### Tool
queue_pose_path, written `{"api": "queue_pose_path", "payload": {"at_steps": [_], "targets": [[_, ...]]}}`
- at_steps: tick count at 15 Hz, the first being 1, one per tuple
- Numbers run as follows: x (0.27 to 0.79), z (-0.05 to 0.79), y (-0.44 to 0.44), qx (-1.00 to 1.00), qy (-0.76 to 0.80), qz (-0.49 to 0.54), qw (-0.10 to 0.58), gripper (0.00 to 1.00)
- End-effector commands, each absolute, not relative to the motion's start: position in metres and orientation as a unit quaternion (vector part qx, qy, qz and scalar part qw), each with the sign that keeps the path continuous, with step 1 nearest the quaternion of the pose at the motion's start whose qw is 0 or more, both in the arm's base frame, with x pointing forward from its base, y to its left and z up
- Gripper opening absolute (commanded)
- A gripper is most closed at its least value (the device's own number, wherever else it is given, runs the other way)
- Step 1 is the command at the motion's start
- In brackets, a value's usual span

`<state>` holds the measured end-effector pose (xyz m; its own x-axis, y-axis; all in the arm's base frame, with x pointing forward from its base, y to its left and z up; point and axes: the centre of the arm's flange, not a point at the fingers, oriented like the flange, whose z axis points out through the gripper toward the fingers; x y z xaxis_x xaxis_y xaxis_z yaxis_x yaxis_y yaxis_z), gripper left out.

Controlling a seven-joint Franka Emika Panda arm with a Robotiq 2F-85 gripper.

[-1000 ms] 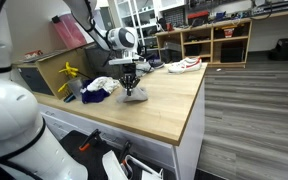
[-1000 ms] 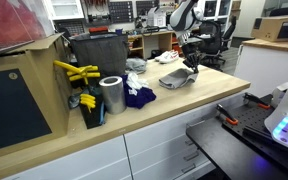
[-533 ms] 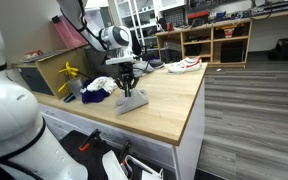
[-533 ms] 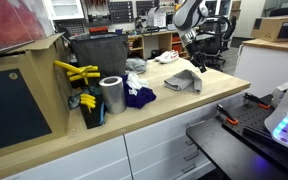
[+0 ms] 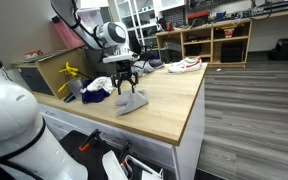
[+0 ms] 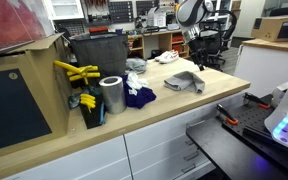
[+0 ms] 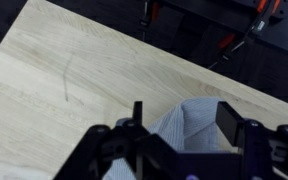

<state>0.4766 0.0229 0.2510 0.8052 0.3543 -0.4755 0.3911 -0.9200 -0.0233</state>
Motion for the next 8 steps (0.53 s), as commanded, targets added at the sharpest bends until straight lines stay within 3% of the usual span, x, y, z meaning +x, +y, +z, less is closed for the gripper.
{"api": "queue_pose_path", "payload": {"at_steps": [1, 8], "targets": [[0.489, 0.265, 0.024, 0.969, 0.156, -0.193, 0.022, 1.0], [0.535, 0.263, 0.039, 0.99, 0.092, -0.108, 0.019, 1.0]]}}
